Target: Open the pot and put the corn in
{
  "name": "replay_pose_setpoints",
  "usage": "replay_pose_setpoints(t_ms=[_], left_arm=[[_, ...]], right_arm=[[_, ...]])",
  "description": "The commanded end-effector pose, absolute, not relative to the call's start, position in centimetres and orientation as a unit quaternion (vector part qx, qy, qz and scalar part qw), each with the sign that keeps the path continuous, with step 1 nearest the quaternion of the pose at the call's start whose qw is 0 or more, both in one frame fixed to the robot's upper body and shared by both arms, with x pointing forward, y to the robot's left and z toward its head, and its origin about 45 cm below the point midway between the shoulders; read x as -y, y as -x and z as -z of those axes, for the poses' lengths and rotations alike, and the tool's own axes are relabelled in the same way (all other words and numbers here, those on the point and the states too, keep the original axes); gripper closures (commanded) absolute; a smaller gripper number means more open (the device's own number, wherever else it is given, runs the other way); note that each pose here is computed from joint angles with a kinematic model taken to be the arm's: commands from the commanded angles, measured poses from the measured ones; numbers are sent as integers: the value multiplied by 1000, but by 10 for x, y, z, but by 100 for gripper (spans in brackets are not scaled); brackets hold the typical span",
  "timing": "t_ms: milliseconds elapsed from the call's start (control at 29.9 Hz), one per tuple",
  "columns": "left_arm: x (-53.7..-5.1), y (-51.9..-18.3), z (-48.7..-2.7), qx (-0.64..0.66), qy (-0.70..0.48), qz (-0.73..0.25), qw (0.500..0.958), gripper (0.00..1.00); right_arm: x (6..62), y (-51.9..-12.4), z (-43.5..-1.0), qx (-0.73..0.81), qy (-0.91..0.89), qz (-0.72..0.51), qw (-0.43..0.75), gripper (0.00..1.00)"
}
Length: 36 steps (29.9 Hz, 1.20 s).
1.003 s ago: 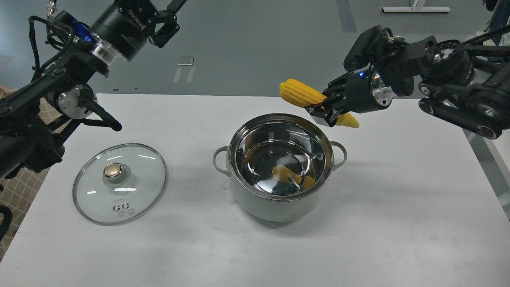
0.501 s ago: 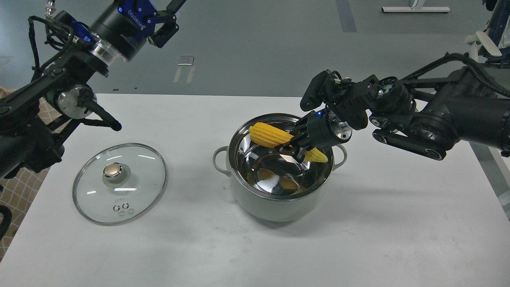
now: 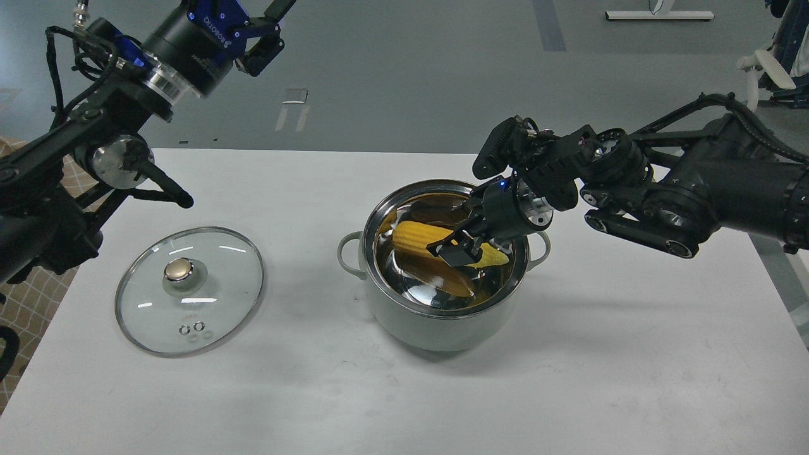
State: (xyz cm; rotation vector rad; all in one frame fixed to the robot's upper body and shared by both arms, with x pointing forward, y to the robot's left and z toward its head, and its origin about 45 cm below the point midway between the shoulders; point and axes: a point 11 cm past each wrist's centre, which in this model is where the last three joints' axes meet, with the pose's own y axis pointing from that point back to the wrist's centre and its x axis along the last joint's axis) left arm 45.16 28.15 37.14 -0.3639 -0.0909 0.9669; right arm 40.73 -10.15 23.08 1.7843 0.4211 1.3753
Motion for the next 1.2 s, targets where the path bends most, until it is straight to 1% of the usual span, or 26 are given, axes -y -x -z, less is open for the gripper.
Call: replay_pose_setpoints(t_ms=[0, 100, 134, 201, 234, 301, 435, 501, 568, 635, 702, 769, 903, 969, 1003, 1070, 1170], left_arm=[[-281, -452, -371, 43, 173, -462, 869, 4], [-282, -452, -371, 44, 172, -464, 868, 4], [-282, -452, -372, 46, 171, -464, 868, 4], [-283, -453, -371, 47, 172, -468, 866, 3], [-284, -453, -371, 47, 171, -469, 865, 2], [-284, -454, -370, 47, 169, -470, 865, 2], [-280, -454, -368, 45, 173, -471, 864, 2], [-270, -455, -362, 34, 175, -464, 868, 2], [-270, -457, -358, 29, 173, -464, 868, 2], [-271, -460, -347, 16, 164, -470, 867, 2], [-263, -465, -329, -14, 155, -458, 875, 2], [-260, -467, -319, -30, 153, -453, 878, 2], [-259, -474, -284, -67, 146, -465, 871, 2], [-264, -478, -267, -82, 139, -485, 859, 2], [-264, -478, -267, -82, 139, -486, 859, 2], [-266, -479, -259, -91, 139, -494, 853, 2], [-268, -475, -249, -100, 136, -499, 850, 2]], right_arm=[[100, -407, -232, -161, -717, -541, 408, 15], [97, -409, -237, -147, -727, -538, 401, 7], [95, -413, -246, -131, -732, -539, 395, 5], [93, -425, -264, -87, -749, -536, 380, 4], [96, -436, -280, -50, -759, -531, 373, 0], [104, -453, -306, 8, -772, -525, 358, 0], [123, -475, -342, 106, -797, -501, 321, 0], [150, -490, -358, 187, -817, -461, 292, 0], [163, -496, -359, 225, -828, -435, 274, 0], [175, -501, -361, 278, -845, -393, 234, 0], [197, -504, -355, 346, -863, -324, 178, 0], [204, -504, -351, 375, -869, -290, 144, 0], [226, -501, -329, 443, -872, -198, 63, 0], [236, -497, -314, 471, -868, -152, 22, 0], [236, -497, -314, 472, -868, -152, 22, 0], [246, -495, -301, 504, -857, -106, -21, 0], [251, -496, -285, 534, -841, -61, -54, 0]])
